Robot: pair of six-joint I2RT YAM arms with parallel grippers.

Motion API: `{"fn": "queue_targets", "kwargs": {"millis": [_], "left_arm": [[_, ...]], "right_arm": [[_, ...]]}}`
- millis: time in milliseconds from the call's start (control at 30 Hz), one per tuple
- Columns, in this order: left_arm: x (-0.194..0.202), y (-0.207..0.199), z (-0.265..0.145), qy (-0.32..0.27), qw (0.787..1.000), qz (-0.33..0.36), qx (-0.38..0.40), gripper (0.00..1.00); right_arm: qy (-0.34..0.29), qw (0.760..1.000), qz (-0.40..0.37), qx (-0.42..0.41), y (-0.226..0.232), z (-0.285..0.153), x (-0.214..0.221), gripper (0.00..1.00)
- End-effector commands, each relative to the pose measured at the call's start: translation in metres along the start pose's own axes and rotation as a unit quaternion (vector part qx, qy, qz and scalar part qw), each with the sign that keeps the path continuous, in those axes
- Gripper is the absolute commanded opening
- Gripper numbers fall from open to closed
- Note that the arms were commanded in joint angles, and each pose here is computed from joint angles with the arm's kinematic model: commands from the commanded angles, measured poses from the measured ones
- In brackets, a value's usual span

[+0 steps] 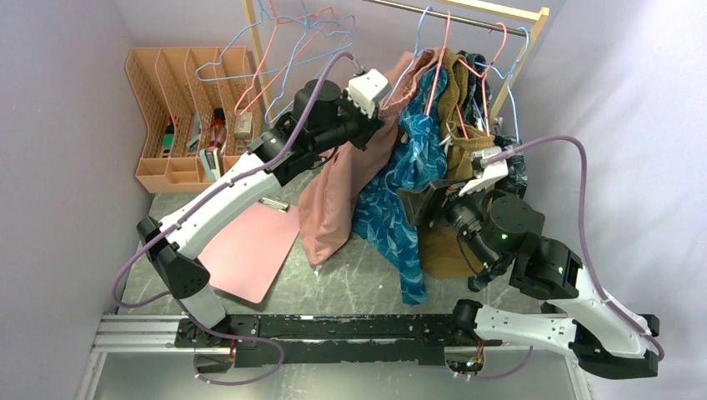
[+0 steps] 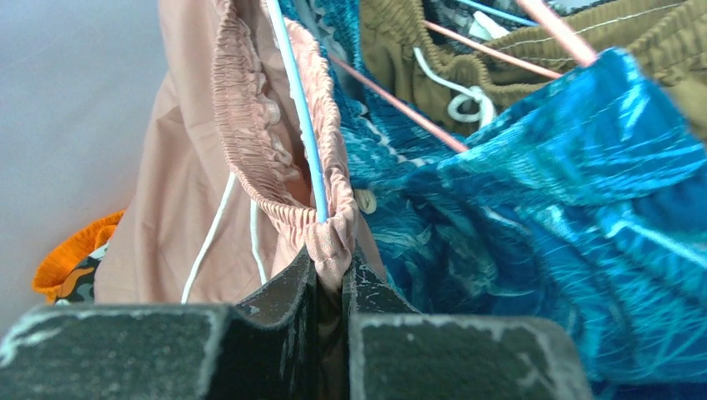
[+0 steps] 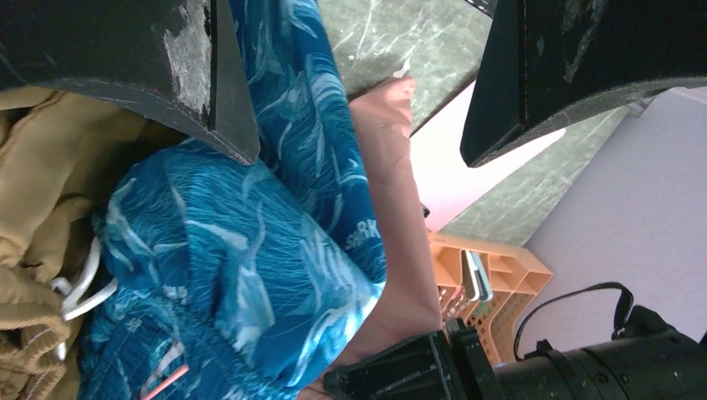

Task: Place the shorts on the hanger
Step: Place the hanger at the clothesline.

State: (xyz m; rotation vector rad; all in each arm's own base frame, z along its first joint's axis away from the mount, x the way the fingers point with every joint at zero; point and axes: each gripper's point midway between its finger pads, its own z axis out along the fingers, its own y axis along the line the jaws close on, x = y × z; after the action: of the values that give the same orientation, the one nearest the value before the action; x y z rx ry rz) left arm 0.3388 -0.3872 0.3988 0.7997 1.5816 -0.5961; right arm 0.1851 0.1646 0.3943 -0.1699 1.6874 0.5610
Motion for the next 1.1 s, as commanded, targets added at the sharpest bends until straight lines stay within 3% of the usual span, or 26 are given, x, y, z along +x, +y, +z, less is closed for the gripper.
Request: {"fn": "queue_targets", "kwargs": {"millis": [0,467,667,867,1067], "left_arm": [[-0.035,-0.049,0.000,-0.046,0.996,0.008,0.079,0.07],[-0.074,-0.096,-0.006,-0.087,0.991,-0.031,0.097,0.07],[-0.055,-0.123,-0.005,-0.067,0.991,-0.031,0.114,0.11],[-0.030,-0.109,-0.003,-0.052,0.996,-0.042,0.058,0.07],[-0.063,-0.093,-0.022,-0.127,0.991,-0.038,0.027,0.07]], "right_arm": [[-0.028,1.000,0.001,0.008,-0.007,-0.009,-0.023,0.95],[-0.065,0.998,0.011,0.010,-0.012,-0.021,-0.054,0.95],[-0.063,0.998,0.012,0.010,-0.012,-0.023,-0.056,0.95],[-0.063,0.998,0.019,0.009,-0.012,-0.024,-0.053,0.95],[-0.060,0.998,0.022,0.010,-0.011,-0.021,-0.051,0.95]]}}
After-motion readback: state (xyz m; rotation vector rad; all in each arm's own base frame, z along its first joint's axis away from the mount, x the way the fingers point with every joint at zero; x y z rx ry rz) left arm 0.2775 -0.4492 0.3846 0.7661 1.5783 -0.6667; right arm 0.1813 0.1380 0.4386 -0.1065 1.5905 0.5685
